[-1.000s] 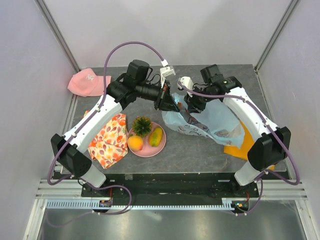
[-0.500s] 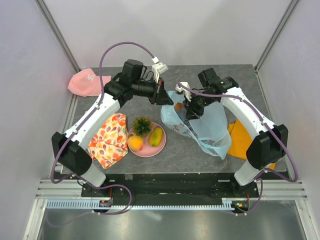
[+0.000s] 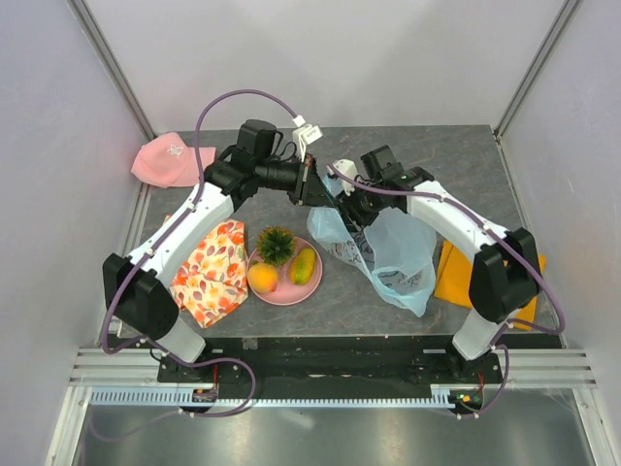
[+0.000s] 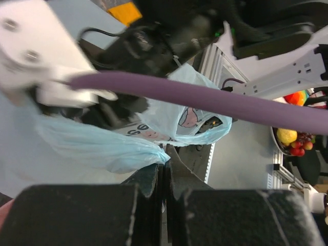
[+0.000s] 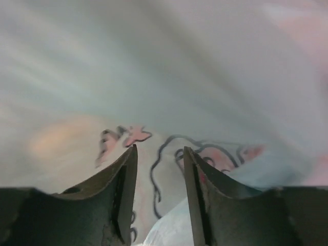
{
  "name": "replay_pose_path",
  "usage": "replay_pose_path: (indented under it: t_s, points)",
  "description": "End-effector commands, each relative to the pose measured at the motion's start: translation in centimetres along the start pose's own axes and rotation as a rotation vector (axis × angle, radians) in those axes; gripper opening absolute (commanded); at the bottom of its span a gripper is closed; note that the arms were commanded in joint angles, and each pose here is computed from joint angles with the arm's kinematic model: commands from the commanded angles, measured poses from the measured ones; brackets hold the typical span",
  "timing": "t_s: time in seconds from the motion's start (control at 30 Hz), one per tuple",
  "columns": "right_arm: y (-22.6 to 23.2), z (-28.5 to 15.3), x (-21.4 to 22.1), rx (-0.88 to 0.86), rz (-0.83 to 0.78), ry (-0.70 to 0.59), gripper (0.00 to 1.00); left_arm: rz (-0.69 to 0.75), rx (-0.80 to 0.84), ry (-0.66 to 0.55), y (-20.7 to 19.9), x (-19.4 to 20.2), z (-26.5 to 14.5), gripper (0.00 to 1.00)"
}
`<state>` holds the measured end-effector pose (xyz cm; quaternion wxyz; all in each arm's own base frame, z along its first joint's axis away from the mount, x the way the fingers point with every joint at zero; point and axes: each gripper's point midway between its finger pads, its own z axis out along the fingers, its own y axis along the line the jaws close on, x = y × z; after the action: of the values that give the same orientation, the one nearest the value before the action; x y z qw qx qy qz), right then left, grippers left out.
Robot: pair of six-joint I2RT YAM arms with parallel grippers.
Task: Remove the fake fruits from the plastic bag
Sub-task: Take out the fake fruit from the plastic bag.
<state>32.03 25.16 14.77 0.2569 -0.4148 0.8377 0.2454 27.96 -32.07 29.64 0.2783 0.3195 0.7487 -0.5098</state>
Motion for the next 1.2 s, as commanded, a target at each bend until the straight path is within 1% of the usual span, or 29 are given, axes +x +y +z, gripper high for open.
replay_pose_path:
  t_s: [0.0,0.03,0.07,0.1,0.17,0.27,0.37,0.4,0.43,0.5,0.6,0.63,0.77,1.07,1.13,1.17]
  points:
    - [-5.1,0.2,-1.9,0.224,0.099,-0.045,0.52,0.016,0.083,-0.026,-2.6,-0.5,-1.0,0.01]
    - [-5.6,0.2,-1.8,0.245,0.099,-0.041,0.54,0.013,0.092,-0.02,-2.7,-0.2,-1.0,0.02]
    - [-6.5,0.7,-1.1,0.269,0.11,-0.01,0.58,0.019,0.096,-0.016,-2.7,0.0,-1.0,0.02]
    - [-8.2,0.5,-0.3,0.347,0.125,0.017,0.6,0.021,0.098,-0.017,-2.9,0.0,-1.2,0.02]
    - [-10.4,0.2,0.8,0.395,0.17,0.042,0.62,0.023,0.1,-0.012,-2.9,0.3,-1.2,0.01]
    - [-12.6,-0.6,1.1,0.443,0.192,0.022,0.67,0.027,0.098,-0.01,-2.8,0.4,-1.2,0.02]
    - [-13.4,-0.9,0.8,0.475,0.147,0.013,0.73,0.023,0.102,-0.003,-2.7,0.5,-1.1,0.02]
    - [-13.7,-1.2,0.5,0.488,0.142,0.01,0.82,0.023,0.105,-0.002,-2.7,0.5,-1.0,0.02]
    - [-14.0,-1.0,0.5,0.496,0.136,0.014,0.98,0.02,0.109,0.0,-2.7,0.5,-1.0,0.02]
    - [-14.5,-0.9,0.3,0.513,0.12,0.021,0.98,0.016,0.114,0.002,-2.7,0.5,-0.9,0.02]
    - [-15.8,0.0,0.9,0.54,0.114,0.073,0.98,0.01,0.118,0.004,-2.5,0.4,-0.7,0.02]
    - [-16.2,0.8,1.9,0.534,0.106,0.119,0.98,0.011,0.12,0.003,-2.5,0.3,-0.7,0.02]
    - [-17.7,1.7,3.0,0.581,0.09,0.179,0.98,0.001,0.128,0.007,-2.4,0.2,-0.4,0.02]
    - [-20.2,2.6,3.4,0.66,0.035,0.197,0.98,-0.004,0.136,0.007,-2.3,0.3,-0.2,0.02]
    - [-20.2,3.0,3.1,0.64,0.021,0.181,0.92,-0.001,0.135,0.004,-2.3,0.2,-0.2,0.02]
    - [-20.0,3.1,3.3,0.629,0.016,0.175,0.87,-0.003,0.133,0.006,-2.2,0.2,-0.1,0.02]
